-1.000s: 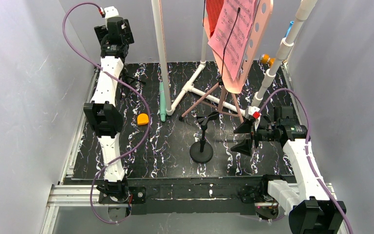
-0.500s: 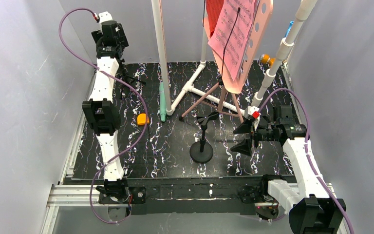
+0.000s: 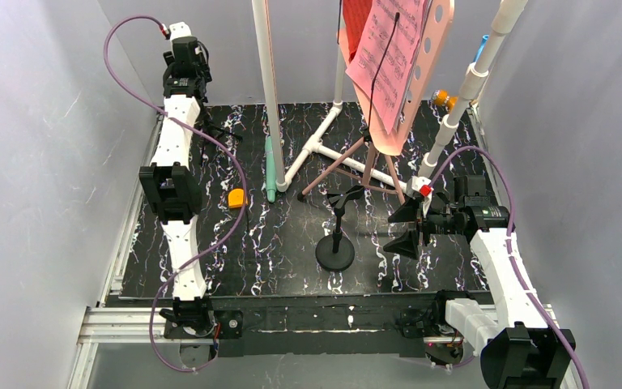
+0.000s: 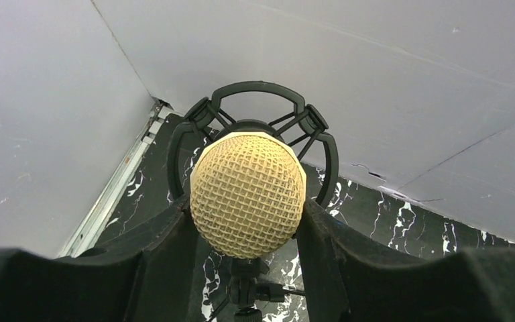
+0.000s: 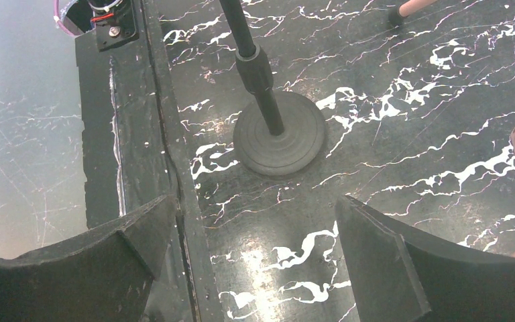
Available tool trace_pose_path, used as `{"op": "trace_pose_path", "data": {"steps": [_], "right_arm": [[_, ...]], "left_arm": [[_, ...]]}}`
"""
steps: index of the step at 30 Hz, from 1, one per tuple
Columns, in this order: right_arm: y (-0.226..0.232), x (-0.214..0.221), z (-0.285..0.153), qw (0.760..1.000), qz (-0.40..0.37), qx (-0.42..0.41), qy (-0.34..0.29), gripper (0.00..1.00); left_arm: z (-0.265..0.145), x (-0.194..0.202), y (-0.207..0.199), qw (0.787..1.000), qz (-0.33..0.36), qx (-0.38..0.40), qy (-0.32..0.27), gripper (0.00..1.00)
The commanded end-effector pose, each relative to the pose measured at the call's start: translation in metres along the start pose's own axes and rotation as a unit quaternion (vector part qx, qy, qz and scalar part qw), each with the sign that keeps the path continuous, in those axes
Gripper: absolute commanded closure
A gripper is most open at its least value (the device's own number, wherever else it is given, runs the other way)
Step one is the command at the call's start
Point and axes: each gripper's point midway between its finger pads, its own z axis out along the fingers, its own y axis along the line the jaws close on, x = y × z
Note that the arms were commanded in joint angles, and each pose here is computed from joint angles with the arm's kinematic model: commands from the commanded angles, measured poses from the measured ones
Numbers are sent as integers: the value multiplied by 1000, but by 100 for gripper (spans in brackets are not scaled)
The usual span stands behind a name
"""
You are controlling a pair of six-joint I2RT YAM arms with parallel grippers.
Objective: Pack up the instrument practice props
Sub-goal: Remove the microphone from the microphone stand.
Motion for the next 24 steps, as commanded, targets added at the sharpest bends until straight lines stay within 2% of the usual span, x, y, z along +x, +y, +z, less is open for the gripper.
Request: {"op": "trace_pose_path", "data": {"steps": [1,8,24], "right_arm": [[2,-11,-2,1000,-16,-3,-10,2],[4,-12,-3,1000,-22,-2,-11,2],[8,-13,-3,999,-38,-2,-10,2]], "left_arm": [[-51,-92,12,994,-26,8,-103,90],[-89,-126,18,989,-49,3,-143,95],[-180,-175,2,971,-2,-3,-237,100]]}}
